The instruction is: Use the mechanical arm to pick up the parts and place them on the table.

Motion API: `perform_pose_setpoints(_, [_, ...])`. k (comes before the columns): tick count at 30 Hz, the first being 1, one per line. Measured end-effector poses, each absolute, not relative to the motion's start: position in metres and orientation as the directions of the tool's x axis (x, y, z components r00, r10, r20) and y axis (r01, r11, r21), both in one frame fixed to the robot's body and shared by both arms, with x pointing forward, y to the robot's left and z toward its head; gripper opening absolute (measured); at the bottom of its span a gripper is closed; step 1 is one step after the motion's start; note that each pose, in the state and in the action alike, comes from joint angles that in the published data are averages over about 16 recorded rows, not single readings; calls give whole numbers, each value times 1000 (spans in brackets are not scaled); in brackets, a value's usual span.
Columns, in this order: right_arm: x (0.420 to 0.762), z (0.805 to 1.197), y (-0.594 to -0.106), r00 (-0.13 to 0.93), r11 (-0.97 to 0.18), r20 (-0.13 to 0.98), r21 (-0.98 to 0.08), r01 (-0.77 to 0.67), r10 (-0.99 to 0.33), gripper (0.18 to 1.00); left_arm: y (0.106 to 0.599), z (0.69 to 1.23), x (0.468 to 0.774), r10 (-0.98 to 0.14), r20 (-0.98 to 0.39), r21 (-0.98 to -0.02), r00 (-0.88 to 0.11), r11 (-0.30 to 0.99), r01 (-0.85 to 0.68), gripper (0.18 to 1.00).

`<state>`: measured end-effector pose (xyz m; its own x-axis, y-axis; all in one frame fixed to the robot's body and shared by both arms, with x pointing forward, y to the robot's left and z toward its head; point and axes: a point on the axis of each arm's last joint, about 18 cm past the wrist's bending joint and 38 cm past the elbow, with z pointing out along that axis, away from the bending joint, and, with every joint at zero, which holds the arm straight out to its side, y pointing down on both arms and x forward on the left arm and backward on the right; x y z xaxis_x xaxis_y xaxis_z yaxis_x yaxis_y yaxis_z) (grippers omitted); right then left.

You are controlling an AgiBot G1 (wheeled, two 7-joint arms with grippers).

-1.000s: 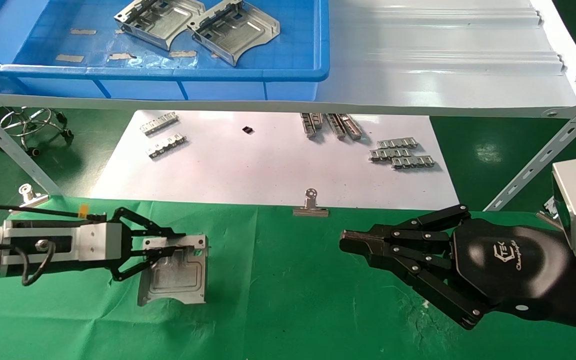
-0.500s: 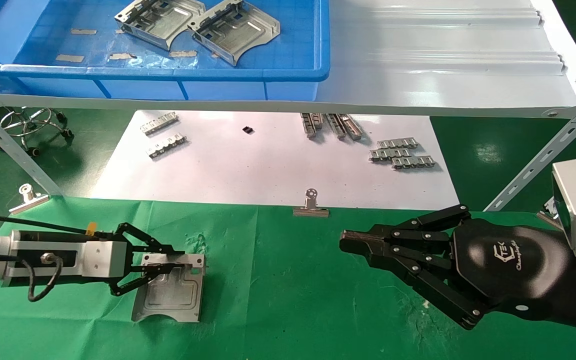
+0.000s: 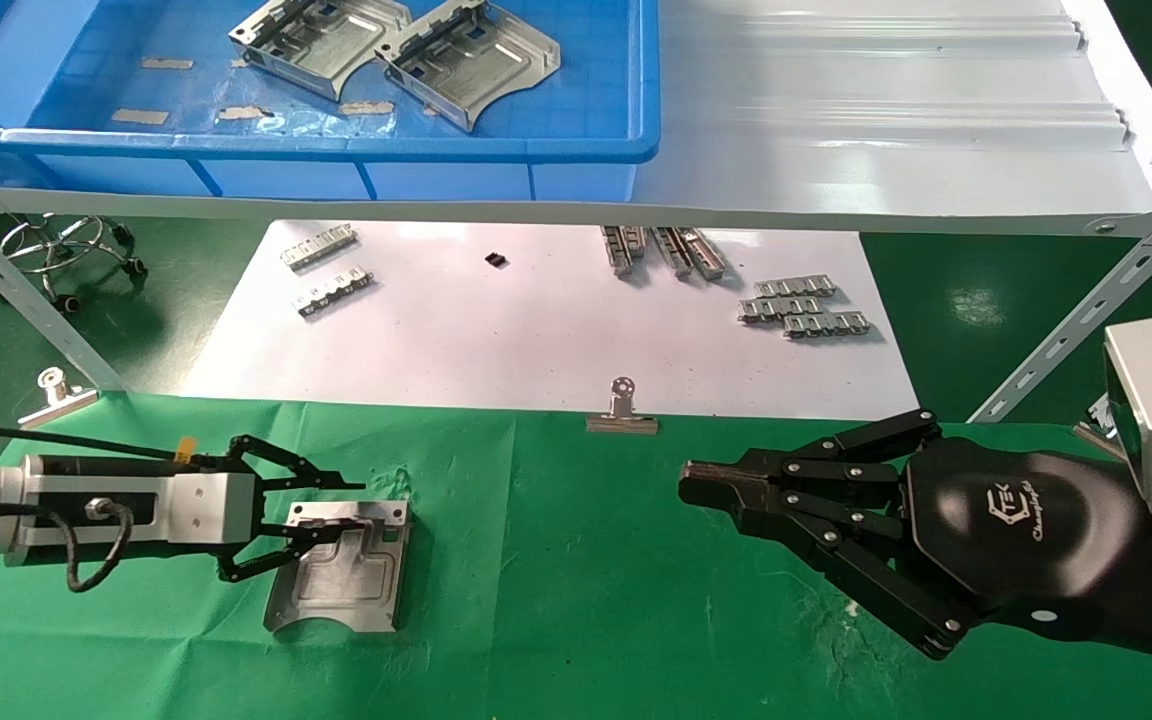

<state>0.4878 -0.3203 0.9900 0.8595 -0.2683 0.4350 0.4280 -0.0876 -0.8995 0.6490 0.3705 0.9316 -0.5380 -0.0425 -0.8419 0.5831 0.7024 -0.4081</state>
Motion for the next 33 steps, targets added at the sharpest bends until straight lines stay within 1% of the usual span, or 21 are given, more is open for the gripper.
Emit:
perform_pose_setpoints(2, [488, 990, -320, 860, -88, 435, -900, 428, -268, 192, 370, 934, 646, -62, -831, -436, -553, 689, 579, 345])
perform_pose_setpoints(8, [488, 990, -320, 860, -88, 435, -900, 428, -268, 192, 368, 944, 637, -117, -794, -519, -596, 641, 566, 442])
perform_pose_setpoints(15, [488, 990, -320, 860, -88, 435, -900, 428, -268, 192, 362, 952, 629, -171, -750, -601, -638, 579, 551, 602])
perform_pose_setpoints(22, [488, 990, -320, 860, -88, 435, -900, 428, -268, 200, 356, 957, 621, -211, -732, -645, -648, 524, 557, 761])
perform_pose_setpoints(24, [488, 990, -320, 860, -88, 435, -900, 428, -268, 211, 354, 959, 619, -222, -724, -658, -653, 506, 558, 808])
perform_pose_setpoints(27, [488, 990, -320, 860, -88, 435, -900, 428, -268, 227, 351, 961, 614, -236, -713, -677, -661, 478, 559, 853])
perform_pose_setpoints(30, [488, 990, -320, 860, -88, 435, -900, 428, -268, 260, 348, 964, 608, -248, -700, -695, -670, 450, 560, 904])
perform_pose_setpoints(33, [488, 990, -320, 860, -88, 435, -900, 428, -268, 292, 345, 966, 602, -259, -687, -713, -679, 422, 560, 933])
